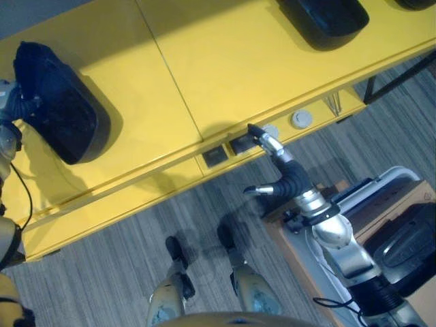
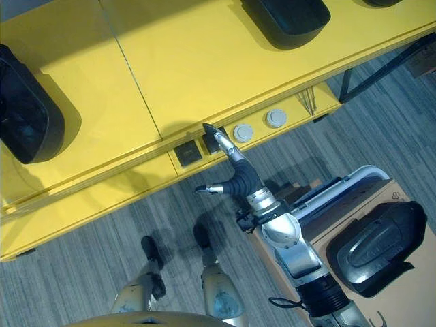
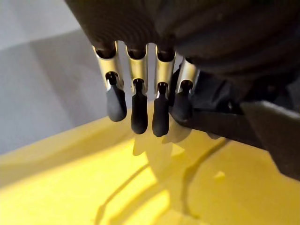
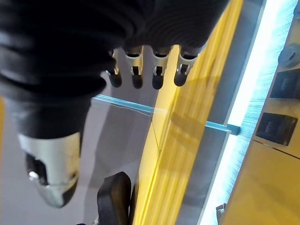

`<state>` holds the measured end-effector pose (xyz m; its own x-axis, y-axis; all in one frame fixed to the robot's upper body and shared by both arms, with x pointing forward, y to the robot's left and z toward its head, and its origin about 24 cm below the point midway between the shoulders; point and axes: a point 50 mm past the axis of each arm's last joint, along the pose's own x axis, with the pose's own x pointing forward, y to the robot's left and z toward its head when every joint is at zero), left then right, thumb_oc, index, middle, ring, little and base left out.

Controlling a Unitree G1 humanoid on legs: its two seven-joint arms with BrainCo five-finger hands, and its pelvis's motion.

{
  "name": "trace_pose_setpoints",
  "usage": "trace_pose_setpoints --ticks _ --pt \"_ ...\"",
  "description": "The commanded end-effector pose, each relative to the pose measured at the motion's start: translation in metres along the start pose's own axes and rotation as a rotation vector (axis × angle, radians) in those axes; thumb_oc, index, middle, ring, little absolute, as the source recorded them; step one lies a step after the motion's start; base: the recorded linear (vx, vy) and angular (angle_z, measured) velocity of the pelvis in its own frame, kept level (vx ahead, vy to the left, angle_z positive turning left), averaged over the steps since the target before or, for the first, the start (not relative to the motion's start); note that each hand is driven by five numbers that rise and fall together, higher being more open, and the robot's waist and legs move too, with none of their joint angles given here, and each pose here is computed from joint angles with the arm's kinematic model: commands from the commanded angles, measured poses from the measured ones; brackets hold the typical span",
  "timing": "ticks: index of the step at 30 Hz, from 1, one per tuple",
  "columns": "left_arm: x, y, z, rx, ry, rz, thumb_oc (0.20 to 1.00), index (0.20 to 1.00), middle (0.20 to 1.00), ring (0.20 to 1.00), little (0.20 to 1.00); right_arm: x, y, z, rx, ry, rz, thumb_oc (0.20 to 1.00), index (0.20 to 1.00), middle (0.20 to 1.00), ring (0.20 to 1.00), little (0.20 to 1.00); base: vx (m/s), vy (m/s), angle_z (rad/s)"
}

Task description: Move parts from the plastic box to the shelf.

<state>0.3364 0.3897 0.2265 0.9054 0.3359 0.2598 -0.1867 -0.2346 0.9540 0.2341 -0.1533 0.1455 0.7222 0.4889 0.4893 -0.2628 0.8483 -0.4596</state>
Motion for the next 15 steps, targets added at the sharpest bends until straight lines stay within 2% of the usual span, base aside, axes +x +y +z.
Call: trace_pose_setpoints --ticks 1,13,14,15 --pt "0.001 0.013 -0.019 0.069 0.088 0.063 1.000 1.000 1.000 1.000 1.000 -0.005 -0.013 0.016 -0.039 -0.106 -0.052 1.000 1.000 1.000 1.000 1.000 0.02 -0.002 -0.03" --pt "0.003 0.030 -0.014 -0.028 0.096 0.231 1.000 1.000 1.000 1.000 1.000 -0.012 -0.007 0.012 -0.013 -0.060 -0.011 1.000 1.000 1.000 1.000 1.000 0.03 -0.006 -0.01" --pt "0.004 0.034 -0.011 -0.054 0.088 0.262 1.000 1.000 1.000 1.000 1.000 -0.011 -0.006 0.011 -0.012 -0.062 -0.006 1.000 1.000 1.000 1.000 1.000 0.04 -0.036 0.09" --pt "0.006 0.046 0.014 -0.194 0.014 0.384 1.000 1.000 1.000 1.000 1.000 -0.003 -0.002 0.011 -0.002 -0.074 0.030 1.000 1.000 1.000 1.000 1.000 0.02 -0.039 0.10"
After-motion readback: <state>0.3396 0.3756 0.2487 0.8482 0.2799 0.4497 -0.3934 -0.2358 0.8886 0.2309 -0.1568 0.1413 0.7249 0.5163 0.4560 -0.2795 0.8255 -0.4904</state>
